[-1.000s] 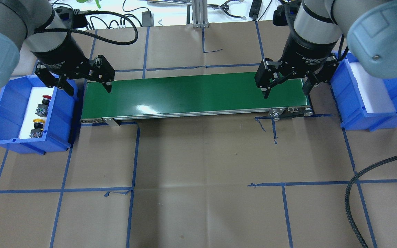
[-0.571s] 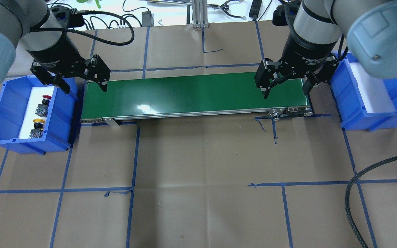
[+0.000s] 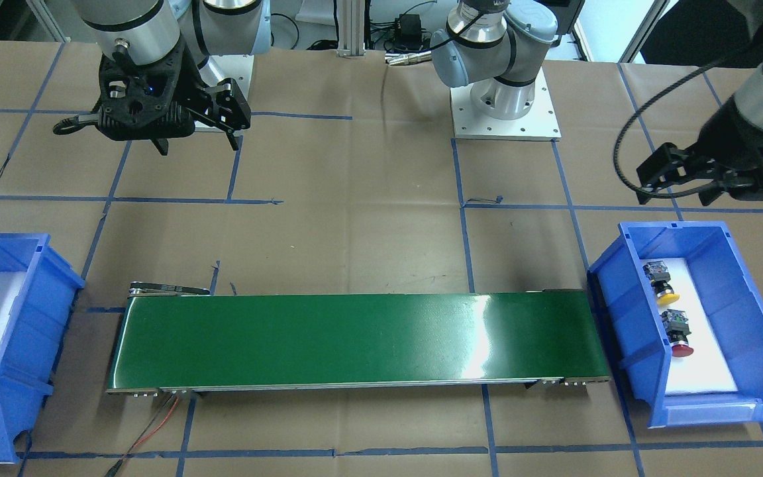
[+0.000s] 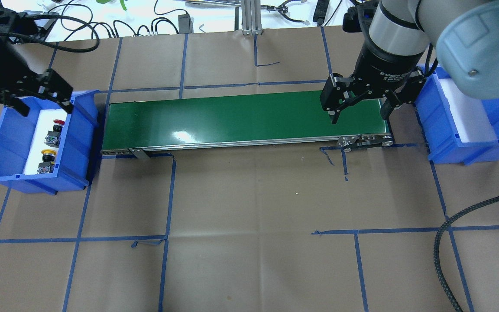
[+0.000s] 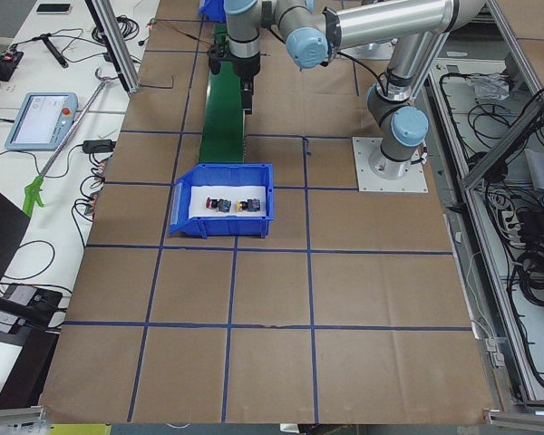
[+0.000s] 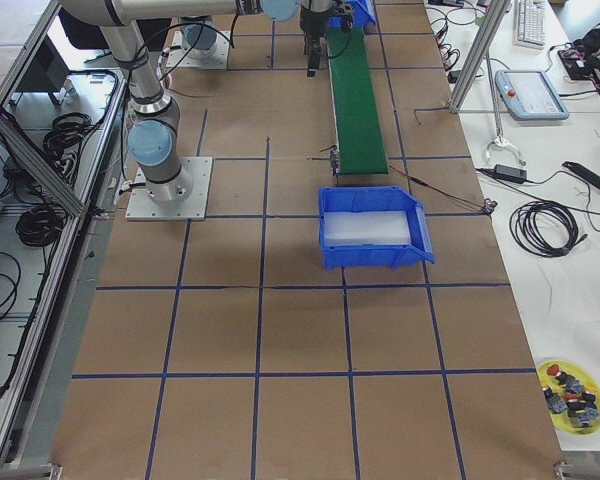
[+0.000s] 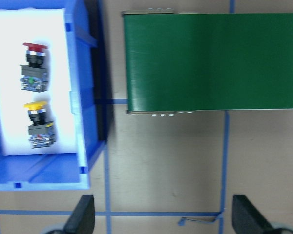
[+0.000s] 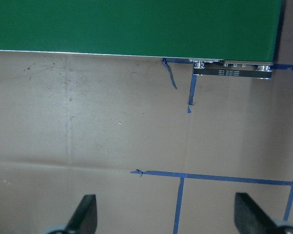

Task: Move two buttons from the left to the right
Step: 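Move the left gripper over the bin and lower toward the yellow button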

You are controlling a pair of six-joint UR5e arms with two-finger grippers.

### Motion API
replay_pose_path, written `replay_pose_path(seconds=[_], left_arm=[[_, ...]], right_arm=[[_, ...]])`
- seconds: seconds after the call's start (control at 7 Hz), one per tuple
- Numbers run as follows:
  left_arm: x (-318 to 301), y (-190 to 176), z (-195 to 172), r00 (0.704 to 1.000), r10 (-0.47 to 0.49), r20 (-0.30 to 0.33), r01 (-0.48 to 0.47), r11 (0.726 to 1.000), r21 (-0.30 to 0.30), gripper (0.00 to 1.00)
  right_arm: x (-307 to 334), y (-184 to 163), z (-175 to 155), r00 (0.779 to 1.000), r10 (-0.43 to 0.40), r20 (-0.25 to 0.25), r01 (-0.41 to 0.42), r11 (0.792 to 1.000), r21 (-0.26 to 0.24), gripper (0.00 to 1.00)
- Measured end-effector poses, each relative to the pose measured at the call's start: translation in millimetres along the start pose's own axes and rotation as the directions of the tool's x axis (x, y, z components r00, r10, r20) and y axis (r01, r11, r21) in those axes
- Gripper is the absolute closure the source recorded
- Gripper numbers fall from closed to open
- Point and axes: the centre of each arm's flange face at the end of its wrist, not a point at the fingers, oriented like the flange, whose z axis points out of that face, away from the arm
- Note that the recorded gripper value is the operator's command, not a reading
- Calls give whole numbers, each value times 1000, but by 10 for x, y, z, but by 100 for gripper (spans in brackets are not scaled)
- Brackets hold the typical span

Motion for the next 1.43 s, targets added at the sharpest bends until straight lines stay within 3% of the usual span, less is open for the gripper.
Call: replay_pose_path(seconds=[0.43, 0.86, 1.43], left_arm=[[-1052, 107, 319, 1000, -8, -13, 8, 1000, -9, 0], [-1189, 41, 621, 1000, -7, -10, 7, 1000, 3, 0], [-1139, 9, 1482, 1000, -4, 13, 3, 999, 47, 0]], right_arm=[[3, 0, 0, 1000, 0, -1, 0, 1000, 0, 0], [1, 0, 0, 1000, -1, -1, 1, 1000, 0, 0], [1, -4, 6, 1000, 0, -1, 0, 1000, -1, 0]])
